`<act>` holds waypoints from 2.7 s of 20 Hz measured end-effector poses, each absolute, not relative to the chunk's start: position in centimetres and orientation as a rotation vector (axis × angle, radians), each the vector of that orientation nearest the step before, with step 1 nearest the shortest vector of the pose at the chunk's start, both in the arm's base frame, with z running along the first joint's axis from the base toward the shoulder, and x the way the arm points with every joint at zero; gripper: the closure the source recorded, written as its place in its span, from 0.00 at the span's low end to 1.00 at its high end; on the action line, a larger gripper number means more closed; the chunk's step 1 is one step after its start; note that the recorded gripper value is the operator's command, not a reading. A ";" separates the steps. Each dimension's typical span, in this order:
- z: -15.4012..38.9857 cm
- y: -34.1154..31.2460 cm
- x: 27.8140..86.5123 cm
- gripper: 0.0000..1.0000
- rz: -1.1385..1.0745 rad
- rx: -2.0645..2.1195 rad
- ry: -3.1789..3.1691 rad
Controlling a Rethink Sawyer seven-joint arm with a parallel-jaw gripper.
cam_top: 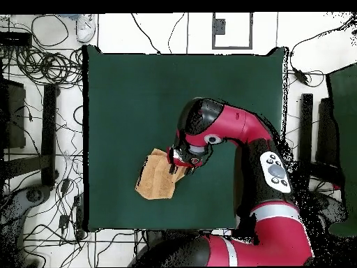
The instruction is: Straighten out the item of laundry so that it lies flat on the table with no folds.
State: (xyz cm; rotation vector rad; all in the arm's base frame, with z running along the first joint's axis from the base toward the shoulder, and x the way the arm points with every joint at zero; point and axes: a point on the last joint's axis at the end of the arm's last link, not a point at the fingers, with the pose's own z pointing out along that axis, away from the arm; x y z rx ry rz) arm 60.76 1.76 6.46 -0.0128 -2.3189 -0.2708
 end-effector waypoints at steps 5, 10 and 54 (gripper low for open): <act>6.4 2.3 60.6 0.00 -0.263 -0.004 -2.315; 6.1 2.5 60.8 0.00 -0.257 -0.001 -2.343; 3.5 0.1 62.0 0.00 -0.487 -0.176 -2.550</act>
